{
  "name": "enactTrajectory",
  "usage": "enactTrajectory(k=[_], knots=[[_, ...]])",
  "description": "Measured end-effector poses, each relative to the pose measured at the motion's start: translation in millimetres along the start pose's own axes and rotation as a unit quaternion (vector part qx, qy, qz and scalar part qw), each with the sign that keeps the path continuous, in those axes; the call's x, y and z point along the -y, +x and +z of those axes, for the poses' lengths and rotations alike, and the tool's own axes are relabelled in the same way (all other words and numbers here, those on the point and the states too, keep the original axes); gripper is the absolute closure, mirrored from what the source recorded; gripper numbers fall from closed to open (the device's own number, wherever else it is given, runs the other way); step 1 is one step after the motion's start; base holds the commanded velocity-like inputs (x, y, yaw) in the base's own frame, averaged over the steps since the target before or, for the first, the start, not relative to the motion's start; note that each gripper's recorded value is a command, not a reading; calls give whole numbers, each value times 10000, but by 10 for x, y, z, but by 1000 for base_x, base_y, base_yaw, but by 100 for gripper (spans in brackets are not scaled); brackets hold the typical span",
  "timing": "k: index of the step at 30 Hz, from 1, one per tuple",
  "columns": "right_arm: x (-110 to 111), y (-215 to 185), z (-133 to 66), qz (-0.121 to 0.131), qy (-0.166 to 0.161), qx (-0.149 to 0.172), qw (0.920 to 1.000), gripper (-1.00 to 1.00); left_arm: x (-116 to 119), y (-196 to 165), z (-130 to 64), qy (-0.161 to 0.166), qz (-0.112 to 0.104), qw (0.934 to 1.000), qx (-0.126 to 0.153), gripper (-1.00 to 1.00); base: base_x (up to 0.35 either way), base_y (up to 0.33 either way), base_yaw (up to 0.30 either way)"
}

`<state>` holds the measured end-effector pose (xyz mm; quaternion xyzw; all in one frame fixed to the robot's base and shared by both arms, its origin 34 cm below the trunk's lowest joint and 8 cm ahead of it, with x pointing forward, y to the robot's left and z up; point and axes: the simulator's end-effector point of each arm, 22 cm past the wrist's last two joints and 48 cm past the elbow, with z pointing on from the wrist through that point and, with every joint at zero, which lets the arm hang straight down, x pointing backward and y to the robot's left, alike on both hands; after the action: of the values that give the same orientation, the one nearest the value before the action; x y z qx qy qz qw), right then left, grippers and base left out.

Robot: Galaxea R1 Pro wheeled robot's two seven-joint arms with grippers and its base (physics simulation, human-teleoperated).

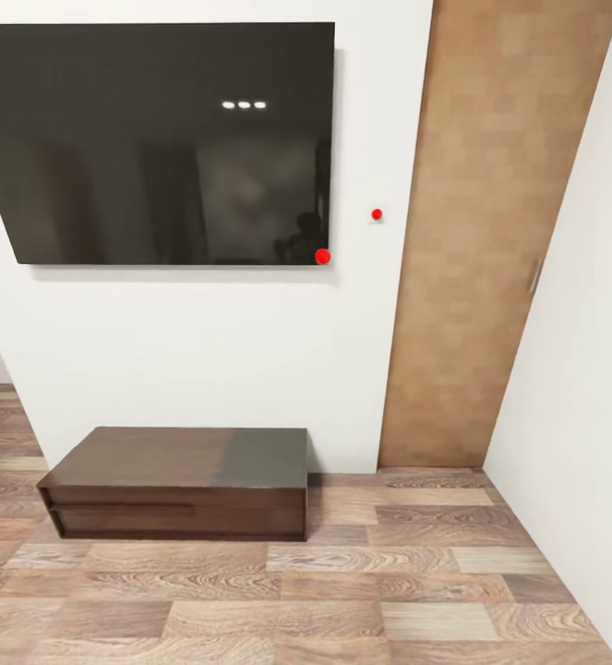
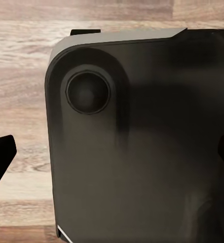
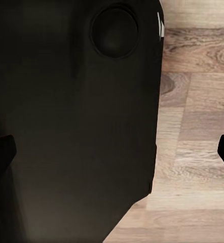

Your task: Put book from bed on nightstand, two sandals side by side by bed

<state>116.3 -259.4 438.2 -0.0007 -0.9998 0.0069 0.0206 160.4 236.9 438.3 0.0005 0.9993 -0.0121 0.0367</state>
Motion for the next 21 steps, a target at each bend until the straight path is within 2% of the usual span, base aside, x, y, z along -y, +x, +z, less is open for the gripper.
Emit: enactTrajectory(k=[21], knots=[[2,-1,0,6,5,2,10000,-100,9,-2,0,6,-1,10000,1,-100,26,4,3]])
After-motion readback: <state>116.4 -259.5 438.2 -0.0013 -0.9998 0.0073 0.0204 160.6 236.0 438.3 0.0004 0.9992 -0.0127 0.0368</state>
